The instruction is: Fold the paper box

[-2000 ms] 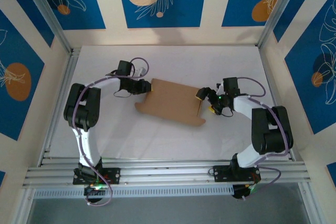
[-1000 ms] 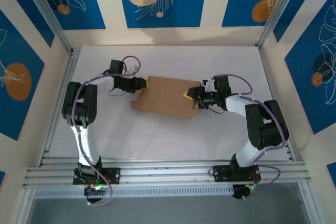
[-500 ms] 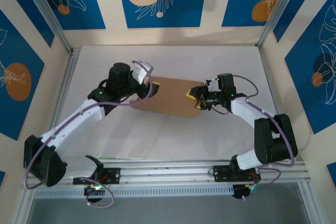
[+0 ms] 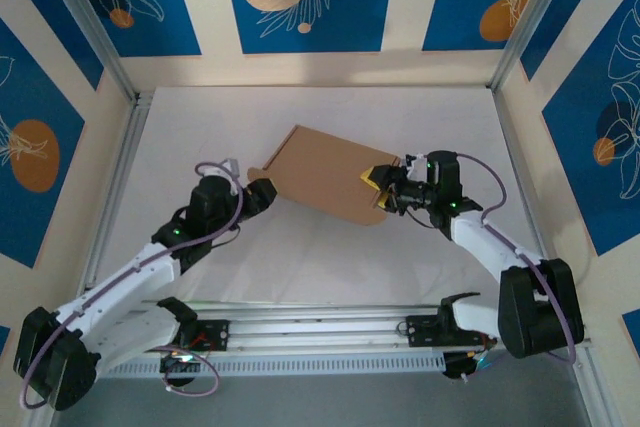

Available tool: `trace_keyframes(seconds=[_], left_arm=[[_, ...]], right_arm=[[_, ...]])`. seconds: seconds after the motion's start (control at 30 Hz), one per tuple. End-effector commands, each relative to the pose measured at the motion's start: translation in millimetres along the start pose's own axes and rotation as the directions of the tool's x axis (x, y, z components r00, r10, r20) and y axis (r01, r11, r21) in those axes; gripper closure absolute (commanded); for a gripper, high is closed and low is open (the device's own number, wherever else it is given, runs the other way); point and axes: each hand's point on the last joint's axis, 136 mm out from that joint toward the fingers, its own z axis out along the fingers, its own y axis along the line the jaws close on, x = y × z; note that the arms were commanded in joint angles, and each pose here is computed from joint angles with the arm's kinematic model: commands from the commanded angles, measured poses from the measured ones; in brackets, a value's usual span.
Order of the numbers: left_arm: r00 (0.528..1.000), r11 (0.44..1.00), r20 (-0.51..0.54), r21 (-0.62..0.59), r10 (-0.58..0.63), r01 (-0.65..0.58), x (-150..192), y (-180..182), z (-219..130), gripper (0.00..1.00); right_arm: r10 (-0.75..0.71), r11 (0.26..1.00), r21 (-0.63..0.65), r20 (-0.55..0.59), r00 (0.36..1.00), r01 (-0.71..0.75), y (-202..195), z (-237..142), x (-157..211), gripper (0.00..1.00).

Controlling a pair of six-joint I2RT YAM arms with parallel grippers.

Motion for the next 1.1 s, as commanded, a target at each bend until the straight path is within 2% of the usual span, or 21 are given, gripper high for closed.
trace_keyframes(seconds=[0.0, 0.17, 0.3, 0.5, 0.7, 0.93, 1.07], left_arm=[[0.959, 0.942, 0.039, 0.199, -0.282, 0.269, -14.7, -37.5, 3.4, 0.39], [0.944, 0.905, 0.034, 0.298, -0.327, 0.303, -10.8, -47.1, 12.4, 0.42], [0.951, 0.884, 0.036, 0.383, -0.306, 0.269, -14.6, -67.8, 9.2, 0.45], [0.958, 0.895, 0.031, 0.367, -0.286, 0.255, -8.5, -65.9, 12.4, 0.54], [0.949, 0.882, 0.025, 0.379, -0.314, 0.282, -2.9, -61.3, 18.3, 0.55], [0.943, 0.795, 0.064, 0.558, -0.328, 0.239, -20.4, -95.6, 16.3, 0.74], [0.935, 0.703, 0.023, 0.666, -0.354, 0.25, -18.8, -112.1, 21.1, 0.9]], right_arm=[[-0.006, 0.997, -0.077, 0.055, 0.998, 0.01, 24.4, -4.5, -3.4, 0.62], [0.009, 0.996, -0.092, 0.058, 0.998, -0.003, 31.6, -3.0, 1.3, 0.64], [0.021, 0.995, -0.102, 0.051, 0.998, -0.016, 33.4, -1.6, 4.4, 0.66], [0.084, 0.988, -0.134, 0.043, 0.996, -0.078, 36.6, -0.9, 3.9, 0.68], [0.114, 0.982, -0.159, 0.039, 0.993, -0.106, 42.9, -1.8, 2.3, 0.72], [0.145, 0.971, -0.193, 0.005, 0.989, -0.142, 48.0, 1.3, 2.8, 0.74], [0.165, 0.965, -0.206, -0.005, 0.986, -0.163, 49.1, 0.1, 1.9, 0.74]])
